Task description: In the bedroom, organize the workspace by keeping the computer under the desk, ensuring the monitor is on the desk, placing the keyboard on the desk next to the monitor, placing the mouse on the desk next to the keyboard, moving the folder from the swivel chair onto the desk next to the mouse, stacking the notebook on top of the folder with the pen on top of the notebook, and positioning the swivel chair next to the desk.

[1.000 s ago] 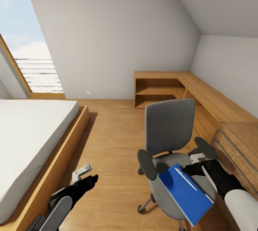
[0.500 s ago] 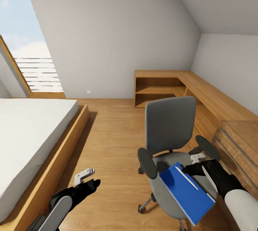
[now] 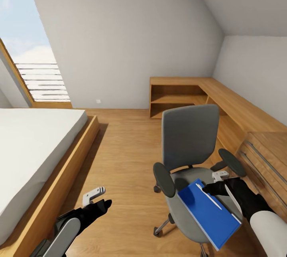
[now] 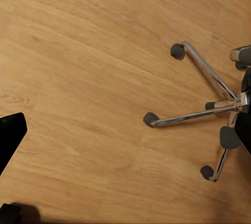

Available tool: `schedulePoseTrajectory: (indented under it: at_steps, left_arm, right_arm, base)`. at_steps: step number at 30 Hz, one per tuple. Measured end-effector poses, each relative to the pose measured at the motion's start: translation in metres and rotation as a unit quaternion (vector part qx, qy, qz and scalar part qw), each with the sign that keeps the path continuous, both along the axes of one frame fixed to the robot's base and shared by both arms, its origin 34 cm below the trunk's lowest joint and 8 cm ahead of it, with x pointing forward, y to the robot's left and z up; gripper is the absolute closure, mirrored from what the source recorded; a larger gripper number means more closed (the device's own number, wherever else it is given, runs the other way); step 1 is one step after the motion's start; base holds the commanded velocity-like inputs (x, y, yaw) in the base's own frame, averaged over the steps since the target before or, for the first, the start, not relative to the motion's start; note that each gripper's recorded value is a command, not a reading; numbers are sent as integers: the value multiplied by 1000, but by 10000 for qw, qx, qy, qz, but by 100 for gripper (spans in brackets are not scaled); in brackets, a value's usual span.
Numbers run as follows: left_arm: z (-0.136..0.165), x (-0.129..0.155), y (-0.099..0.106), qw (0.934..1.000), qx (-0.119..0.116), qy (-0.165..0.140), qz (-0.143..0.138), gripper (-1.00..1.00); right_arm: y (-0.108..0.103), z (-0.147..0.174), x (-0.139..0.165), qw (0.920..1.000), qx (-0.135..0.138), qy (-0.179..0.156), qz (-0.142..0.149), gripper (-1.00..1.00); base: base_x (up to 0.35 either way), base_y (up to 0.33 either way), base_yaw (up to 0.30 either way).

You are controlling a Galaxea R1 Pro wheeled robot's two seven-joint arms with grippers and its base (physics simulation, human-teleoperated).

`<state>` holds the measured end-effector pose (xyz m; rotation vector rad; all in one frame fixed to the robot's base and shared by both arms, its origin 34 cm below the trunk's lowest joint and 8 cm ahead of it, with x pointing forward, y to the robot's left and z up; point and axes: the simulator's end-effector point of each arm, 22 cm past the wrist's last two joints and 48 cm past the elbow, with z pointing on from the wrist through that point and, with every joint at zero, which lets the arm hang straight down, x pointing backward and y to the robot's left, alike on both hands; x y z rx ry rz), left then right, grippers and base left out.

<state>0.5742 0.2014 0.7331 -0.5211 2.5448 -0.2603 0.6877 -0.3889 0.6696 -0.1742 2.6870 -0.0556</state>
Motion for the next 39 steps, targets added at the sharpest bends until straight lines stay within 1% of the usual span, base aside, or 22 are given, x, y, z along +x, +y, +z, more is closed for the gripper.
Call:
schedulePoseTrajectory:
  at_steps: [39]
  left_arm:
    - [-66, -3, -2, 10000, 3, -1, -11, -100]
  right_arm:
    - [-1, -67, -3, 10000, -17, -13, -4, -100]
  base:
    - [0, 0, 0]
